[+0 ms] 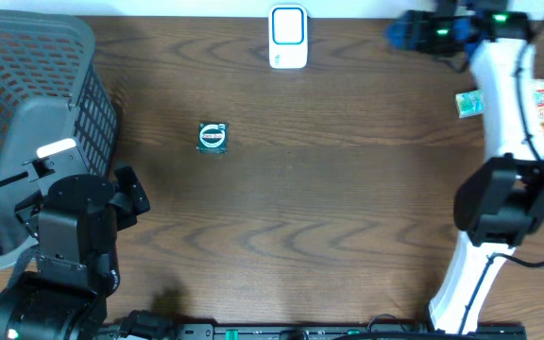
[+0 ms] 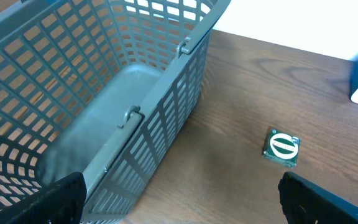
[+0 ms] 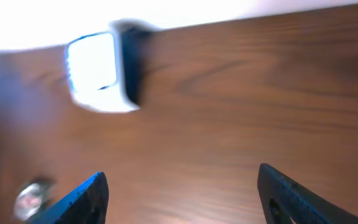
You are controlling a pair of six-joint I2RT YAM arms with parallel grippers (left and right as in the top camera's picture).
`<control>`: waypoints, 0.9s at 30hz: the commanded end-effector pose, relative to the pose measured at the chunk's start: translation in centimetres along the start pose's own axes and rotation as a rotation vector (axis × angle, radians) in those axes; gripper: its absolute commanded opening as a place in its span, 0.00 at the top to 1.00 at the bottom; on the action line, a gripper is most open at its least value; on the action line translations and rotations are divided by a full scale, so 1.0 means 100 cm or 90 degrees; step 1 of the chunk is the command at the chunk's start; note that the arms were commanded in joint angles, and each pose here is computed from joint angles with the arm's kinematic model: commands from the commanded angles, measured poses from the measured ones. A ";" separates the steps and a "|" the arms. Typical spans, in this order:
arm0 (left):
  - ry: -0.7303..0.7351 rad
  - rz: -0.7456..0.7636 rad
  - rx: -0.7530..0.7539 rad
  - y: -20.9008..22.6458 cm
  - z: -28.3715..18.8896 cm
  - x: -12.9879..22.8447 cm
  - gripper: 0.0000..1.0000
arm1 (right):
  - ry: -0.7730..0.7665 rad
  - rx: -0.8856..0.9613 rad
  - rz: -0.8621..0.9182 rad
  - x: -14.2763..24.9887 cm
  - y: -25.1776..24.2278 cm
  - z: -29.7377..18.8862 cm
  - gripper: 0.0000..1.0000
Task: Scan the item barcode
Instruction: 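Move the right gripper to the Zam-Buk tin and grasp it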
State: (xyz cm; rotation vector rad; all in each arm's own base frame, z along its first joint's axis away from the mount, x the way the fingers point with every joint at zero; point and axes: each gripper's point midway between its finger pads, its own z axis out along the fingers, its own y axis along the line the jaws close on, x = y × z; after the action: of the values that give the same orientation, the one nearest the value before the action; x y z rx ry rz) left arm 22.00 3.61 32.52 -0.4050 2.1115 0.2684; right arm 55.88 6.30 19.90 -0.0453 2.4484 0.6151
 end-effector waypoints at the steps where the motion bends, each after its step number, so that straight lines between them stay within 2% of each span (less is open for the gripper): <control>1: -0.005 -0.004 -0.005 0.002 -0.002 -0.003 0.02 | 0.051 -0.111 -0.039 0.023 0.068 0.029 0.28; 7: -0.006 -0.004 -0.005 0.002 -0.002 -0.003 0.02 | 0.091 -0.062 -0.121 0.063 0.132 0.088 0.25; 14: -0.005 -0.004 -0.005 0.002 -0.002 -0.003 0.02 | 0.100 0.041 -0.108 0.117 0.189 0.146 0.22; 21: -0.005 -0.004 -0.005 0.002 -0.002 -0.003 0.02 | 0.067 0.101 -0.108 0.156 0.242 0.160 0.21; 27: -0.005 -0.004 -0.005 0.002 -0.002 -0.003 0.02 | -0.002 0.189 -0.109 0.170 0.263 0.154 0.20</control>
State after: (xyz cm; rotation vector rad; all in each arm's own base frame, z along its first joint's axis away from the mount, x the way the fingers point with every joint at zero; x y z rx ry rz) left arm 22.00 3.61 32.52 -0.4046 2.1116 0.2686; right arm 45.46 39.38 9.84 -0.2909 2.5409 0.3266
